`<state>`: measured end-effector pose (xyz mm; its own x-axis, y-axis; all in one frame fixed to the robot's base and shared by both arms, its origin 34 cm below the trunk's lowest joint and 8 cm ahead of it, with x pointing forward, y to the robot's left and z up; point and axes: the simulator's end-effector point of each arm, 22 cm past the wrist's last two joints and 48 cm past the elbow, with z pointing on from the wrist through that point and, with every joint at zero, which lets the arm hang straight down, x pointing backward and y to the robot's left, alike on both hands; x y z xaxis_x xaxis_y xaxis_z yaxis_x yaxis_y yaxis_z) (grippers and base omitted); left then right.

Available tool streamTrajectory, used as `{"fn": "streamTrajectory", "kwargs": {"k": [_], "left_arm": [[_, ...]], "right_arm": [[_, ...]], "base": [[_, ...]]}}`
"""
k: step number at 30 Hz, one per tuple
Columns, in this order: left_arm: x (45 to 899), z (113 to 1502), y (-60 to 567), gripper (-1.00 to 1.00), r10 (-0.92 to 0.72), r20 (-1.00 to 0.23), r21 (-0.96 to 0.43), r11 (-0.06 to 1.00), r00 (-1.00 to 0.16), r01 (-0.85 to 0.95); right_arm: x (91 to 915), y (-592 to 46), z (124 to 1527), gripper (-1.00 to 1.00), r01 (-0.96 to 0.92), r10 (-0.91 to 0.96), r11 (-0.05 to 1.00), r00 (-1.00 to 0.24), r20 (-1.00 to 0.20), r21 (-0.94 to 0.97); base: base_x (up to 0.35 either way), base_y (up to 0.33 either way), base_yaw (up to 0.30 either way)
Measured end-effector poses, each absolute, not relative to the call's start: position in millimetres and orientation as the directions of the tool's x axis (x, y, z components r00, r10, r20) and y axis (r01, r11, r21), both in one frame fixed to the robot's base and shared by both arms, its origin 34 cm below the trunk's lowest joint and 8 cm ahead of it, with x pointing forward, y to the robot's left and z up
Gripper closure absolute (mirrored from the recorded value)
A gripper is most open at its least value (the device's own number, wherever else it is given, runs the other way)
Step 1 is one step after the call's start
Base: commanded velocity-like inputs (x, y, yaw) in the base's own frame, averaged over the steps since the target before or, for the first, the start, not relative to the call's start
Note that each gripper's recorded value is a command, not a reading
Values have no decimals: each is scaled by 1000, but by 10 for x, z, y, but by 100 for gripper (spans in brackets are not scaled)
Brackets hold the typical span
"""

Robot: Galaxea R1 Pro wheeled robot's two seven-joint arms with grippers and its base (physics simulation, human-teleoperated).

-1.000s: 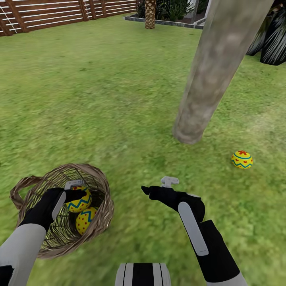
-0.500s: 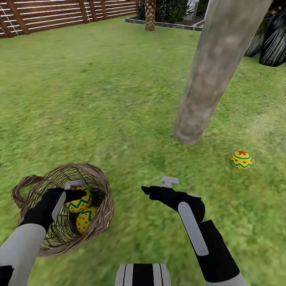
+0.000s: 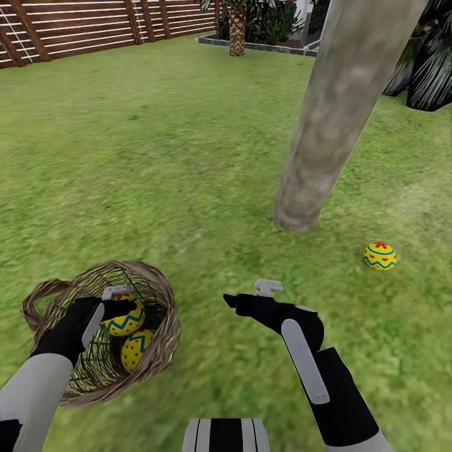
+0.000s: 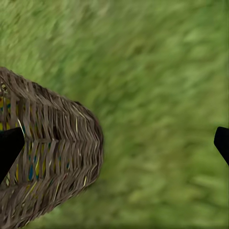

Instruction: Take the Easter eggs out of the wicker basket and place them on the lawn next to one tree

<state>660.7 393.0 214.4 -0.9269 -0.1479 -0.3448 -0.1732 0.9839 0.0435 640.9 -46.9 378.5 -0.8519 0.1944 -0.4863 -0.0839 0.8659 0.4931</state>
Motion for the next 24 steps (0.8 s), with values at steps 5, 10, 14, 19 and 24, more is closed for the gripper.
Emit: {"fn": "streamTrajectory", "kwargs": {"k": [5,10,14,19,24], "left_arm": [[6608,2144,3930,100,-148,-345,44,984,-927,-173],[6617,2149,3931,100,-147,-348,43,984,-926,-173],[6618,2152,3931,100,-147,-348,43,984,-926,-173],[6618,2152,3931,100,-147,-348,43,984,-926,-173],[6620,2153,3931,100,-147,-349,43,984,-926,-173]], "right_arm": [[6409,-469,3784,-100,-84,194,866,-852,-486,493],[6409,-469,3782,-100,-84,194,866,-852,-486,493],[6409,-469,3784,-100,-84,194,866,-852,-486,493],[6409,-469,3784,-100,-84,194,866,-852,-486,493],[6409,-469,3785,-100,-84,194,866,-852,-486,493]], "base": [[-22,0,0],[-78,0,0],[-35,0,0],[-4,0,0],[0,0,0]]}}
